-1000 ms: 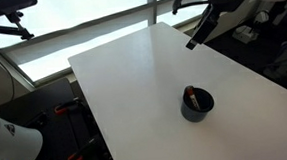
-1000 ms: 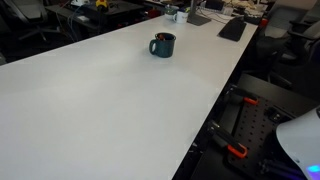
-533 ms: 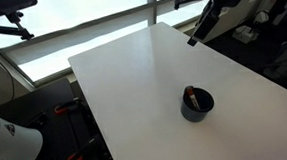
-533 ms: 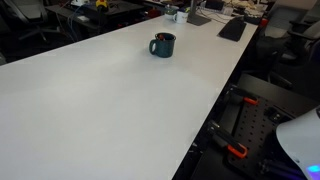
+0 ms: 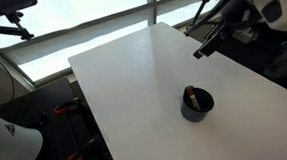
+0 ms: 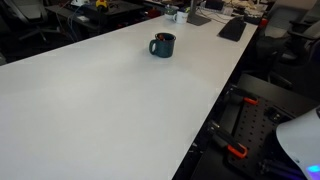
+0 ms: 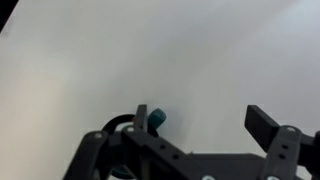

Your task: Remove the marker from the cup and put it on the table

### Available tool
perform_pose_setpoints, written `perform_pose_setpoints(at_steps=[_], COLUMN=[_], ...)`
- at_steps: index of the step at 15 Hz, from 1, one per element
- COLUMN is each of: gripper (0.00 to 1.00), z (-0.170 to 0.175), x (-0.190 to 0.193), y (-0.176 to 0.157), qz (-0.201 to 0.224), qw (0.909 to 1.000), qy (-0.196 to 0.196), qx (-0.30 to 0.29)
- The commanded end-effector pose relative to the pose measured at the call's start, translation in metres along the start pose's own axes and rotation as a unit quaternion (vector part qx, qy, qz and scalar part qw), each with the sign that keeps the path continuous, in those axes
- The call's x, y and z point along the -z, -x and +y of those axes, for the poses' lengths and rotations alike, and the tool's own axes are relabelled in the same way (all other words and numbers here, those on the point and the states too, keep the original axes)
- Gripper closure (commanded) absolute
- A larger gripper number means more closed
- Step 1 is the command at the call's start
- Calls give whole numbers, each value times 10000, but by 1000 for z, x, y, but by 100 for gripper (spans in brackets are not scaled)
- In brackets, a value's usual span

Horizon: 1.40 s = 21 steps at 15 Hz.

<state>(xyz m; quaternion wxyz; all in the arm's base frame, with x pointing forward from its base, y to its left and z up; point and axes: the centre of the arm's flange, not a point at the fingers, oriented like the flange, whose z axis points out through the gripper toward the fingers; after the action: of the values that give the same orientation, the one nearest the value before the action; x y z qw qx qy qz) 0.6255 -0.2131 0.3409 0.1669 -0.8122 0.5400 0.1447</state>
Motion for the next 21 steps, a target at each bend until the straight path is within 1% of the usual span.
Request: perform_pose_setpoints(at_steps=[1, 5, 10, 11, 14, 15, 16, 17, 20, 21], gripper=[0, 0, 1, 9, 21, 26, 21, 22, 13, 14], z=[-1, 15, 28, 30, 33, 34, 35, 36, 40, 42], x=[-8, -31, -59, -64, -77, -80, -83, -84, -85, -85], y=[-39, -71, -90, -92, -95, -96, -97, -98, -103, -104], qz=[-377, -610, -630, -640, -659, -679, -696, -711, -727, -730], qw=[9974, 9924, 9903, 9901, 9898, 9896, 9892, 9889, 9881, 9879], qy=[63, 182, 321, 354, 418, 438, 450, 459, 457, 454], qx=[-609, -1050, -1197, -1200, -1188, -1194, -1207, -1222, -1273, -1293])
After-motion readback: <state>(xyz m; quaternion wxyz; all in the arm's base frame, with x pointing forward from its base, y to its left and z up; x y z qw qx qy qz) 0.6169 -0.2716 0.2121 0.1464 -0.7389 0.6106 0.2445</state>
